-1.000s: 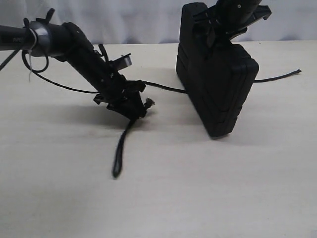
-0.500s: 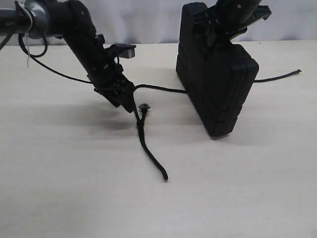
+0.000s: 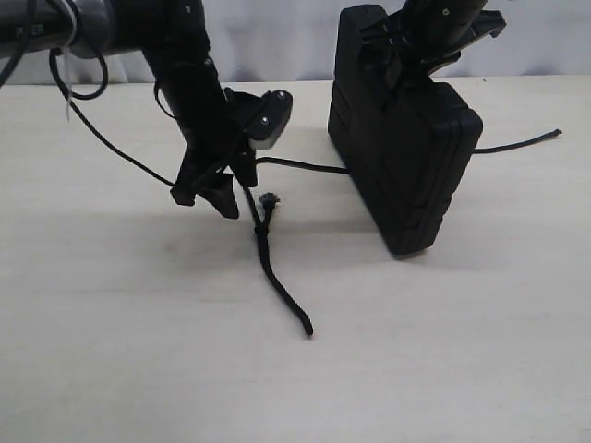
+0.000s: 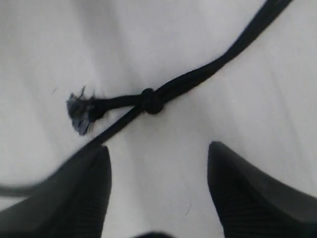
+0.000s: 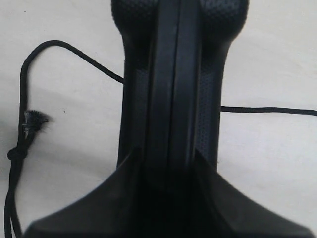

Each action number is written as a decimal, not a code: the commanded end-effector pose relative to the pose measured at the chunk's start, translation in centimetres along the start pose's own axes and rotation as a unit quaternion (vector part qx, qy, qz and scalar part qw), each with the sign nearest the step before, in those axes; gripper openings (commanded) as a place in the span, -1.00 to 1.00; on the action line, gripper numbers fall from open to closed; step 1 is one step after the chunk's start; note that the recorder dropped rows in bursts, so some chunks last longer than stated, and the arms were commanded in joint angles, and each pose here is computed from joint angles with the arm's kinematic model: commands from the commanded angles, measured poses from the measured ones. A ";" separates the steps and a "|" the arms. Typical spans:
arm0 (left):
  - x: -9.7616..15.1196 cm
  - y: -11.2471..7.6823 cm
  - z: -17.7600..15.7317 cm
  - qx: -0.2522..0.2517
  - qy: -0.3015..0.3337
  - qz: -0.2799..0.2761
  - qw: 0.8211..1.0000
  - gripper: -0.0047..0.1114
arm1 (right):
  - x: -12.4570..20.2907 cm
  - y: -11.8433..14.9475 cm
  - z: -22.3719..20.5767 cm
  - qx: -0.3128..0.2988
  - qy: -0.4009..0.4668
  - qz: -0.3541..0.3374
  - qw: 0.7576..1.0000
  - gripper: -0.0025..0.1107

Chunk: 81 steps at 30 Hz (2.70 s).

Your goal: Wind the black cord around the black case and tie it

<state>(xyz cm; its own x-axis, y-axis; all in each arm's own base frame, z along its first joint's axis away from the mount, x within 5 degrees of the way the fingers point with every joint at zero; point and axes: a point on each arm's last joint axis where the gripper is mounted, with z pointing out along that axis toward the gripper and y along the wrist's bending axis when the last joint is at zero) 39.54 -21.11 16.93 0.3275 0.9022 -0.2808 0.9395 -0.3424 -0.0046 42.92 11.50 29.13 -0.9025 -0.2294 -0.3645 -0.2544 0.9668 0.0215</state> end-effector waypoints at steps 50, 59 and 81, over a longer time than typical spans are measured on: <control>-3.9 -1.3 5.6 -0.044 0.149 0.323 0.934 -0.08 | 0.8 -0.2 1.8 0.005 0.046 -0.024 0.999 -0.89; -3.4 -1.0 7.8 -0.040 0.146 0.322 0.935 -0.08 | 0.8 -0.2 1.8 0.004 0.046 -0.026 0.999 -0.89; -3.1 -0.3 6.0 -0.129 0.072 -0.123 0.981 -0.92 | 0.8 -0.2 1.8 0.004 0.046 -0.027 0.999 -0.89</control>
<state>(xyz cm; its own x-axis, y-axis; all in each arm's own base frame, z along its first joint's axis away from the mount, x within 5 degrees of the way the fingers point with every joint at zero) 37.24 -25.92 11.05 0.2151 0.9716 -0.0986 0.9607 -0.1924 0.2000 42.95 11.51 29.02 -0.8931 -0.2673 -0.3619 -0.2894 0.9572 0.0074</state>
